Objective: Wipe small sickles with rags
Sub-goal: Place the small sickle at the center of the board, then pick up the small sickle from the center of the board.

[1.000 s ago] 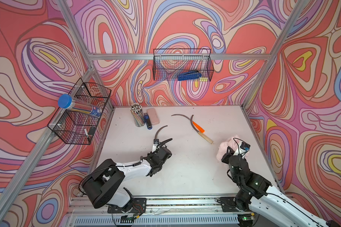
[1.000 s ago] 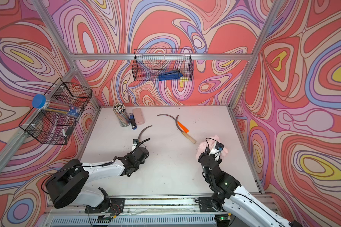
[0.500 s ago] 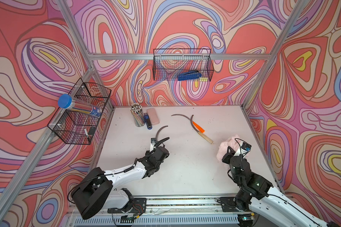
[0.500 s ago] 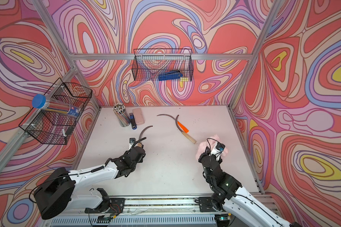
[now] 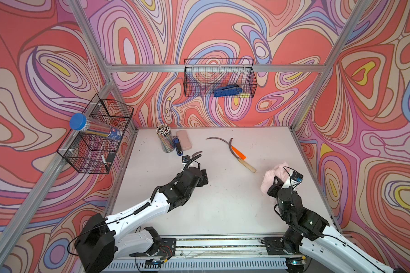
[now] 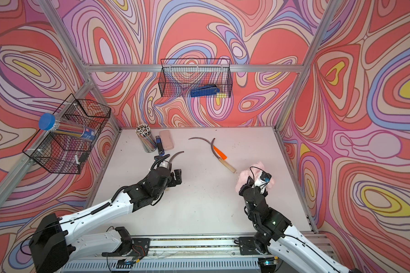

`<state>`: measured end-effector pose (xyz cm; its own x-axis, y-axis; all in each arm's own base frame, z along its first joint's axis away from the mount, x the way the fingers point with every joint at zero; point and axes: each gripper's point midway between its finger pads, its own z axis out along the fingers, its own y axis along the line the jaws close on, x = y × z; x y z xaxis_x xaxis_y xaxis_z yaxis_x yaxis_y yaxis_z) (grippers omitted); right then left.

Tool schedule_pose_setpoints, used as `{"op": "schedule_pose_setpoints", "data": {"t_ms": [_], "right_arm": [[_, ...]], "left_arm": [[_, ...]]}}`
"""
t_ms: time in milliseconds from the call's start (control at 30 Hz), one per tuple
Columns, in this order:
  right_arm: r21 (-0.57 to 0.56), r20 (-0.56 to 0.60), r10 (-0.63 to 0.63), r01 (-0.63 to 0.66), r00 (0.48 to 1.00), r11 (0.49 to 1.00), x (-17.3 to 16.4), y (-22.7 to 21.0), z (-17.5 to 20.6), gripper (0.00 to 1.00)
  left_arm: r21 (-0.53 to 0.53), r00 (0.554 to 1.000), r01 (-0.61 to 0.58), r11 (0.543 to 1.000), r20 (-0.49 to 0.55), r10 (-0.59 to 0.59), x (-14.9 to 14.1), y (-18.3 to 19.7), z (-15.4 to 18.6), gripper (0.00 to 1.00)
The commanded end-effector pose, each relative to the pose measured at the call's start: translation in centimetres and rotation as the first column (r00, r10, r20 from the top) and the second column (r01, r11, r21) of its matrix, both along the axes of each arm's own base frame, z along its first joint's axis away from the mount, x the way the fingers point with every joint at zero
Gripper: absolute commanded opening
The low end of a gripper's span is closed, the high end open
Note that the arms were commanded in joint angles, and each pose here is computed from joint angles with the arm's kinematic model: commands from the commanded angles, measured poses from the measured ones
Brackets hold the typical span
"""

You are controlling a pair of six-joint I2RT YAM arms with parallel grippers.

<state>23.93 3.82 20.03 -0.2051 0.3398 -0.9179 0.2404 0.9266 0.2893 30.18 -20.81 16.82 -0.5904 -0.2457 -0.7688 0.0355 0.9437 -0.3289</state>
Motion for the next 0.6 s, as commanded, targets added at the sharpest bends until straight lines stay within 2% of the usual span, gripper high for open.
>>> {"op": "schedule_pose_setpoints", "data": {"t_ms": [0,167,367,467,567], "right_arm": [[0.005,-0.02,-0.04,0.04,0.999,0.999,0.3,-0.7,-0.5,0.0],[0.056,-0.144,-0.003,0.011,0.99,0.998,2.9,-0.9,-2.7,0.0],[0.188,-0.188,0.019,0.017,0.982,0.982,4.4,-2.9,-4.4,0.0],[0.25,-0.246,0.005,0.059,0.969,0.966,5.1,-4.3,-5.9,0.0],[0.287,-0.245,0.009,0.064,0.969,0.956,5.2,-4.8,-6.1,0.0]], "left_arm": [[-0.025,0.998,0.049,0.998,-0.037,-0.05,0.2,-3.9,0.3,0.94],[0.021,0.994,0.086,0.996,-0.068,-0.085,1.2,-9.3,0.0,0.89],[0.0,0.989,0.094,0.996,-0.111,-0.093,2.1,-13.8,-1.2,0.88],[0.023,0.987,0.07,0.997,-0.146,-0.066,2.4,-15.4,-2.2,0.86],[0.066,0.989,0.021,0.998,-0.149,-0.011,2.7,-17.0,-2.7,0.85]]}}
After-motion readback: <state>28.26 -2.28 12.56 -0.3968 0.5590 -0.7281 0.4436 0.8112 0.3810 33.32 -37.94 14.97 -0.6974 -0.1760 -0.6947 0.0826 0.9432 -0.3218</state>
